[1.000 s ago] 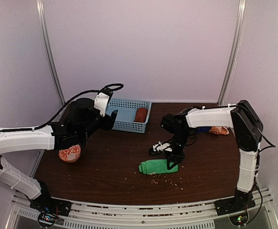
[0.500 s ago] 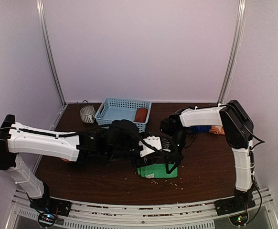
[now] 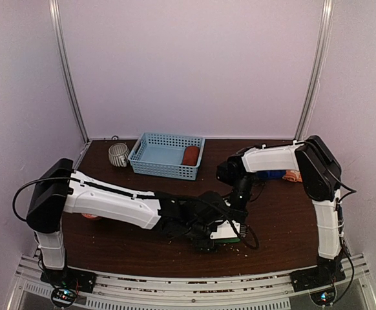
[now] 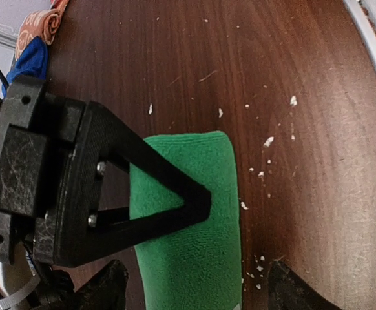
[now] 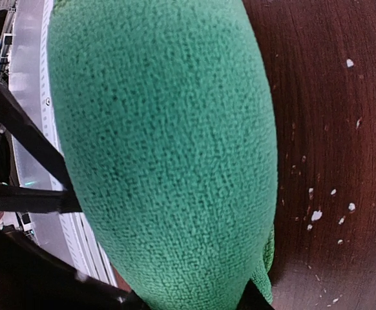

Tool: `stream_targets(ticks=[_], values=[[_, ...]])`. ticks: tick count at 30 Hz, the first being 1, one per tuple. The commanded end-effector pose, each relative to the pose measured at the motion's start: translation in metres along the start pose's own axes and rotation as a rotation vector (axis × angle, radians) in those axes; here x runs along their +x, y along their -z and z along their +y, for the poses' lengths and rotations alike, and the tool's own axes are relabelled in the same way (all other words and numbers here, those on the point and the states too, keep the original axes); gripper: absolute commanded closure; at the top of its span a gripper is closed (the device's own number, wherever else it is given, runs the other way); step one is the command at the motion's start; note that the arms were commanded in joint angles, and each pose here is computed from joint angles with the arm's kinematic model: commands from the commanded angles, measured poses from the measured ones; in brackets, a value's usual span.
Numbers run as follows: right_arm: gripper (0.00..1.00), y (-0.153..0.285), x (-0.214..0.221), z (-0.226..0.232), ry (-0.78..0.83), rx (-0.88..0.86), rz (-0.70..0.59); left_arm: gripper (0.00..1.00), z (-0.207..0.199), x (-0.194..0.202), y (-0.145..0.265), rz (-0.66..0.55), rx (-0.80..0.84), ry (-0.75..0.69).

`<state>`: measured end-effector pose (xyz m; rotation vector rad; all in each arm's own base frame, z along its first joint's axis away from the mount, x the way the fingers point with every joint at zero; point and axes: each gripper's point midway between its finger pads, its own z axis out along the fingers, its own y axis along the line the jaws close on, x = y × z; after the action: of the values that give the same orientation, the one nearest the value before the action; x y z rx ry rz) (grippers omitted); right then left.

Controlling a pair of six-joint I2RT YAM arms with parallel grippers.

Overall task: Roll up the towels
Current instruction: Pick up the towel from the center of the board.

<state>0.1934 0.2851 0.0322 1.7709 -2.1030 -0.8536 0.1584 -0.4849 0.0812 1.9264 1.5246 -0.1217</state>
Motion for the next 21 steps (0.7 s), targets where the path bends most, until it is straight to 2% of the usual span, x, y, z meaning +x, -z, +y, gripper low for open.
stream_targets(ticks=[1, 7, 14, 18, 21], values=[[0.74, -0.043, 0.047, -0.036, -0.054, 0.08, 0.218, 0.24, 0.013, 0.002, -0.015, 0.049, -0.072, -0.016], [0.74, -0.042, 0.044, -0.035, -0.049, 0.079, 0.202, 0.25, 0.013, 0.012, -0.038, 0.122, -0.091, -0.027], [0.73, -0.04, 0.041, -0.03, -0.037, 0.068, 0.18, 0.32, 0.01, 0.029, -0.056, 0.209, -0.106, -0.024], [0.71, -0.034, 0.037, -0.026, -0.018, 0.067, 0.163, 0.45, 0.001, 0.041, -0.064, 0.259, -0.076, -0.039], [0.63, -0.022, 0.031, -0.015, 0.012, 0.058, 0.126, 0.58, -0.002, 0.048, -0.066, 0.282, -0.068, -0.053]])
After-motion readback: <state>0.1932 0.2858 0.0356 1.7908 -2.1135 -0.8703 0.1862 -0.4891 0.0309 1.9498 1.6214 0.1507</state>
